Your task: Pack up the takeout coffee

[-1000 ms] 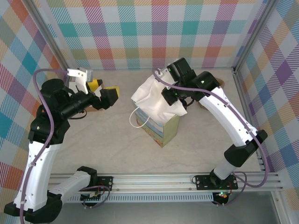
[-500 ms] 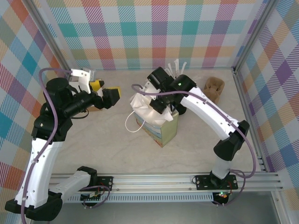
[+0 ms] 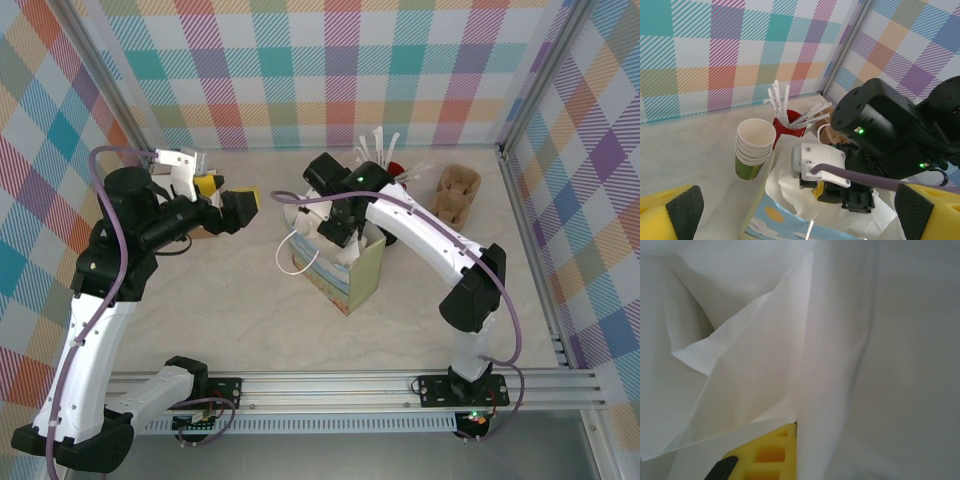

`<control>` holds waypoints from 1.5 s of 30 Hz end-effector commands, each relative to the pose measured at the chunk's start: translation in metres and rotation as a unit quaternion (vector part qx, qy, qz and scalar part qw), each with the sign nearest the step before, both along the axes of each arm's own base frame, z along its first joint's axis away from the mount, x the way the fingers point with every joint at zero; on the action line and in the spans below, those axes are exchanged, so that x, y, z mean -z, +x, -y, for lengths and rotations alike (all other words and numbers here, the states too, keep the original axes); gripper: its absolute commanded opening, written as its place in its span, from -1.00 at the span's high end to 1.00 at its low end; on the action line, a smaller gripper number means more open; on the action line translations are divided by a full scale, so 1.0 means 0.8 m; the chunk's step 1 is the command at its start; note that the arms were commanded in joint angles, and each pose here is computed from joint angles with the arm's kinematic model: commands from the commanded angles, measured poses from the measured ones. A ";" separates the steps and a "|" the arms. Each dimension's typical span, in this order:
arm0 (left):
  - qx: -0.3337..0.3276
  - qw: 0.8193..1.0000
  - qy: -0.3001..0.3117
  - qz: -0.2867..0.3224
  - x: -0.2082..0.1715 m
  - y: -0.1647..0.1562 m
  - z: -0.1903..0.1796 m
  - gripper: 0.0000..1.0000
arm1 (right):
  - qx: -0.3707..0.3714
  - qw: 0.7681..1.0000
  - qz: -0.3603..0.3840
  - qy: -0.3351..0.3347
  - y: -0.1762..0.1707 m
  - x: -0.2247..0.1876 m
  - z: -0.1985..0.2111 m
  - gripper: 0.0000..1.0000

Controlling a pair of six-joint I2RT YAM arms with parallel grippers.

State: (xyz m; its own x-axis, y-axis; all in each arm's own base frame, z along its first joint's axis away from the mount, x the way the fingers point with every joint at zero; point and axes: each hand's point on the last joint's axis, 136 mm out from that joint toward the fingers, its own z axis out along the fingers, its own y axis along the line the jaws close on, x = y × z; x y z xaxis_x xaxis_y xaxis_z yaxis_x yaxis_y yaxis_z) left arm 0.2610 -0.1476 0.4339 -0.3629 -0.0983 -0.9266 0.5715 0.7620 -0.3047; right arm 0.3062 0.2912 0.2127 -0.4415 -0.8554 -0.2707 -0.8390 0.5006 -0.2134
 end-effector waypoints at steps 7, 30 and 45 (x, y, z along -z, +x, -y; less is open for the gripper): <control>0.001 1.000 -0.003 0.013 -0.005 -0.001 0.002 -1.00 | 0.005 0.999 -0.035 -0.008 -0.007 0.016 0.000 0.83; -0.135 0.990 -0.009 -0.046 0.059 0.030 -0.043 -1.00 | 0.088 0.983 0.083 0.140 -0.012 -0.164 0.044 -0.79; -0.389 0.913 0.055 -0.108 0.208 0.089 -0.151 -1.00 | 0.351 0.871 0.169 0.299 0.003 -0.156 0.235 -0.99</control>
